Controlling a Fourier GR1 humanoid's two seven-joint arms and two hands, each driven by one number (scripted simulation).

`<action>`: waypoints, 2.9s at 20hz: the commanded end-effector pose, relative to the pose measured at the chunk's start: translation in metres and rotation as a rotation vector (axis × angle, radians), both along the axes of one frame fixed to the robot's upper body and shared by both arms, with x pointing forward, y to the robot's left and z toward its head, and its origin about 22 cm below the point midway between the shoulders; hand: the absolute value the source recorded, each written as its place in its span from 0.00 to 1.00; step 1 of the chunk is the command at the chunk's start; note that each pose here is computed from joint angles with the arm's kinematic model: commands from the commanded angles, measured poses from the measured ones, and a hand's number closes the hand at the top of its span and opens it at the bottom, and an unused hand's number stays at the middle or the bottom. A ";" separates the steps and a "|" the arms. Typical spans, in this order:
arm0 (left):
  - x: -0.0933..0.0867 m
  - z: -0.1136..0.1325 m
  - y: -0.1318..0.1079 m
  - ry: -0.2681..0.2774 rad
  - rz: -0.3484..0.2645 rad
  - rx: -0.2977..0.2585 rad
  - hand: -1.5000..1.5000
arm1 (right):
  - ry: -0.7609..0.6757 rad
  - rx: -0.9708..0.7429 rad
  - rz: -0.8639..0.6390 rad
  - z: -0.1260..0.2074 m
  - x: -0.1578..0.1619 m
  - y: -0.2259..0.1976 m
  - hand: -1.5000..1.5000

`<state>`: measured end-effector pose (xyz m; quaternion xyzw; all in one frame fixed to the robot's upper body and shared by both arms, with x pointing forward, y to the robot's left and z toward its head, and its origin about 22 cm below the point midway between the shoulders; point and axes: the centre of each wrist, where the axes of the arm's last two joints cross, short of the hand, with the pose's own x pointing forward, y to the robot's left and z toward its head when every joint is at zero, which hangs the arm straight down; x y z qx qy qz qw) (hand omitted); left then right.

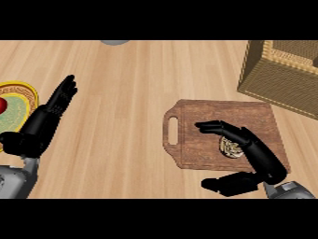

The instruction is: Pick the cupcake from the cutting board and place it in the basket

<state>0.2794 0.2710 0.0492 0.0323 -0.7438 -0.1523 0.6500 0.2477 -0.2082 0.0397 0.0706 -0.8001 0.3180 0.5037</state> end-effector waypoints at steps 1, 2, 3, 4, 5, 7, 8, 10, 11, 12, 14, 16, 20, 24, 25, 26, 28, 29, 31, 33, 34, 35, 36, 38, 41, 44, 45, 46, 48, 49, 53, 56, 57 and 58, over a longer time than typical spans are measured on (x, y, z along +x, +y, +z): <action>0.001 0.008 0.002 0.003 -0.020 0.010 0.50 | -0.133 -0.198 -0.208 0.027 -0.002 -0.015 0.00; 0.003 0.007 0.005 0.010 -0.015 0.013 0.50 | -0.167 -0.221 -0.260 0.035 -0.002 -0.016 0.00; -0.006 0.003 0.003 0.002 0.001 0.012 0.50 | -0.193 -0.265 -0.316 0.050 -0.003 -0.024 0.00; -0.008 0.005 0.001 0.019 -0.018 0.005 0.50 | -0.216 -0.314 -0.341 0.065 -0.004 -0.027 0.00; -0.001 0.007 -0.005 -0.004 -0.013 -0.002 0.50 | -0.249 -0.356 -0.375 0.079 -0.002 -0.029 0.00; -0.006 0.002 -0.002 0.016 -0.030 0.016 0.50 | -0.240 -0.531 -0.410 0.106 0.006 -0.036 0.00; 0.000 -0.002 0.001 0.026 -0.015 0.001 0.50 | -0.219 -0.646 -0.388 0.106 0.000 -0.045 0.00; 0.002 0.011 -0.002 0.001 -0.026 0.021 0.50 | -0.165 -0.813 -0.343 0.129 0.004 -0.048 0.00; -0.001 0.007 -0.004 0.009 -0.039 0.000 0.50 | -0.105 -0.864 -0.288 0.123 -0.001 -0.046 0.00; -0.001 0.008 0.006 0.008 -0.032 0.007 0.50 | -0.064 -0.907 -0.257 0.131 -0.007 -0.048 0.00; 0.005 0.011 -0.006 -0.007 -0.026 0.001 0.50 | -0.003 -0.950 -0.193 0.152 -0.009 -0.050 0.00; 0.004 0.011 0.000 0.002 -0.013 0.019 0.50 | 0.053 -0.970 -0.155 0.166 -0.011 -0.064 0.00; 0.003 0.000 -0.005 0.011 -0.025 0.022 0.50 | 0.099 -0.949 -0.121 0.198 -0.009 -0.077 0.00; 0.001 0.014 0.010 0.008 -0.040 0.017 0.50 | 0.117 -0.932 -0.154 0.203 -0.040 -0.091 0.00; -0.005 0.007 -0.003 0.008 -0.024 0.003 0.50 | 0.129 -0.923 -0.161 0.192 -0.032 -0.093 0.00; -0.012 0.011 -0.013 0.004 -0.035 -0.008 0.50 | 0.116 -0.909 -0.169 0.198 -0.030 -0.093 0.00; -0.006 0.018 -0.014 0.019 -0.034 -0.004 0.50 | 0.123 -0.917 -0.156 0.186 -0.025 -0.103 0.00; -0.018 0.003 -0.006 0.011 -0.028 -0.001 0.50 | 0.104 -0.910 -0.173 0.184 -0.034 -0.099 0.00; -0.010 -0.005 -0.018 -0.010 -0.041 -0.001 0.50 | 0.111 -0.876 -0.186 0.181 -0.017 -0.102 0.00; -0.002 0.008 0.002 0.007 -0.048 -0.003 0.50 | 0.109 -0.837 -0.196 0.159 -0.018 -0.091 0.00; -0.004 0.016 -0.007 -0.011 -0.052 0.008 0.50 | 0.127 -0.837 -0.213 0.137 -0.016 -0.105 0.00; 0.002 0.021 0.002 -0.005 -0.046 0.017 0.50 | 0.120 -0.824 -0.190 0.140 -0.018 -0.087 0.00; -0.005 -0.007 -0.006 0.002 -0.031 0.010 0.50 | 0.137 -0.794 -0.193 0.130 -0.007 -0.094 0.00; -0.001 0.013 -0.014 0.021 -0.048 0.002 0.50 | 0.114 -0.772 -0.200 0.115 -0.015 -0.094 0.00; -0.003 -0.004 0.003 0.016 -0.045 -0.002 0.50 | 0.115 -0.769 -0.197 0.093 0.007 -0.077 0.00; 0.005 0.014 -0.013 0.000 -0.031 0.023 0.50 | 0.111 -0.762 -0.211 0.072 0.004 -0.086 0.00; 0.002 0.023 -0.015 0.001 -0.043 0.005 0.50 | 0.092 -0.771 -0.213 0.057 -0.006 -0.064 0.00; 0.006 0.020 0.008 -0.010 -0.050 0.017 0.50 | 0.088 -0.786 -0.222 0.049 0.003 -0.091 0.00; -0.014 0.007 0.011 0.010 -0.048 0.021 0.50 | 0.069 -0.752 -0.240 0.047 0.010 -0.079 0.00; 0.010 0.002 -0.001 0.013 -0.023 0.016 0.50 | 0.070 -0.763 -0.240 0.047 0.007 -0.075 0.00; 0.005 0.004 0.001 0.005 -0.033 -0.003 0.50 | 0.065 -0.759 -0.232 0.018 0.001 -0.077 0.00; 0.005 0.001 0.012 0.001 -0.036 0.018 0.50 | 0.072 -0.732 -0.215 0.038 0.012 -0.096 0.00; -0.003 -0.002 -0.011 0.007 -0.037 0.002 0.50 | 0.038 -0.742 -0.205 0.015 0.013 -0.078 0.00; -0.015 -0.001 -0.001 0.013 -0.040 0.007 0.50 | 0.061 -0.724 -0.201 0.023 0.008 -0.090 0.00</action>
